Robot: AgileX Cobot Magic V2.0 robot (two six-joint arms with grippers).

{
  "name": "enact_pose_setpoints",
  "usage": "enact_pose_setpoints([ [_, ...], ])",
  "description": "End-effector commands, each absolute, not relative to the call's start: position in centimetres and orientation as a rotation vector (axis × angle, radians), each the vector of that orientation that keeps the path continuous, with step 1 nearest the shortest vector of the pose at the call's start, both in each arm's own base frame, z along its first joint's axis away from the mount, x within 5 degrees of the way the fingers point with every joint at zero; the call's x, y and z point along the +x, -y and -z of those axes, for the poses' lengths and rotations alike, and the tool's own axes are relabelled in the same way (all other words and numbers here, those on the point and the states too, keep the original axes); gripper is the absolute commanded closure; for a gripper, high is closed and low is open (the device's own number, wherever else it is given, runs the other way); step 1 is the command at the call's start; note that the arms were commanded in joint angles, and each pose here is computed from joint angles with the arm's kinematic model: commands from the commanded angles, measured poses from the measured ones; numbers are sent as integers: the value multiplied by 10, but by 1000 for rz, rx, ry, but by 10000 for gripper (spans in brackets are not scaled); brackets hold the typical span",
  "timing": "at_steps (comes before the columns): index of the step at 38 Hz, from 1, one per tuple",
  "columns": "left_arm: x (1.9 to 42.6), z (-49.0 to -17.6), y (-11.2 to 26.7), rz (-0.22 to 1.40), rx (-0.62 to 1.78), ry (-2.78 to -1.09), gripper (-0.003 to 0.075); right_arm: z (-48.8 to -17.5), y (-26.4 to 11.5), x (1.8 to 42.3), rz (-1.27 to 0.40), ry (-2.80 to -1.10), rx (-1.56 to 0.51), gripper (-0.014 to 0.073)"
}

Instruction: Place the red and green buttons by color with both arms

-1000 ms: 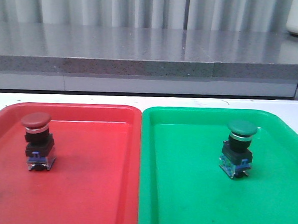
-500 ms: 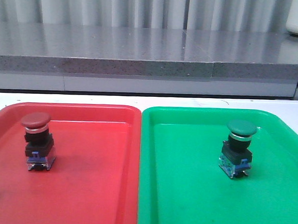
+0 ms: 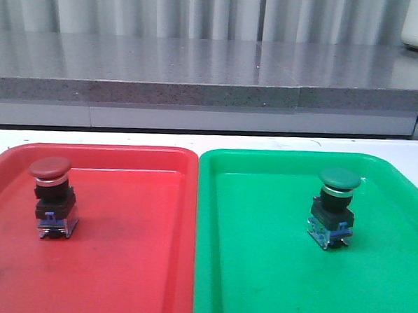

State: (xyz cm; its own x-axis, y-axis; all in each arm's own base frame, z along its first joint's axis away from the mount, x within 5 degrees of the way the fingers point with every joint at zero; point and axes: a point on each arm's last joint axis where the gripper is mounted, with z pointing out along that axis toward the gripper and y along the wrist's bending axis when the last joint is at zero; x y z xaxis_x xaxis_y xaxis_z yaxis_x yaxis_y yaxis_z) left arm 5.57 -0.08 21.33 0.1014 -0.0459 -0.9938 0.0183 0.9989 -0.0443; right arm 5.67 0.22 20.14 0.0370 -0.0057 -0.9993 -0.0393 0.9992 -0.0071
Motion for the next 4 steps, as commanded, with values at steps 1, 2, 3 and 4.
enact_pose_setpoints([
  [1, 55, -214, 1, 54, -29, -1392, 740, -213, -2, 54, -23, -1417, -31, 665],
  [2, 55, -214, 1, 54, -29, -1392, 740, -213, -2, 54, -23, -1417, -31, 665],
  [3, 55, -214, 1, 54, -29, -1392, 740, -213, -2, 54, -23, -1417, -31, 665],
  [4, 55, -214, 1, 54, -29, -1392, 740, -213, -2, 54, -23, -1417, -31, 665],
])
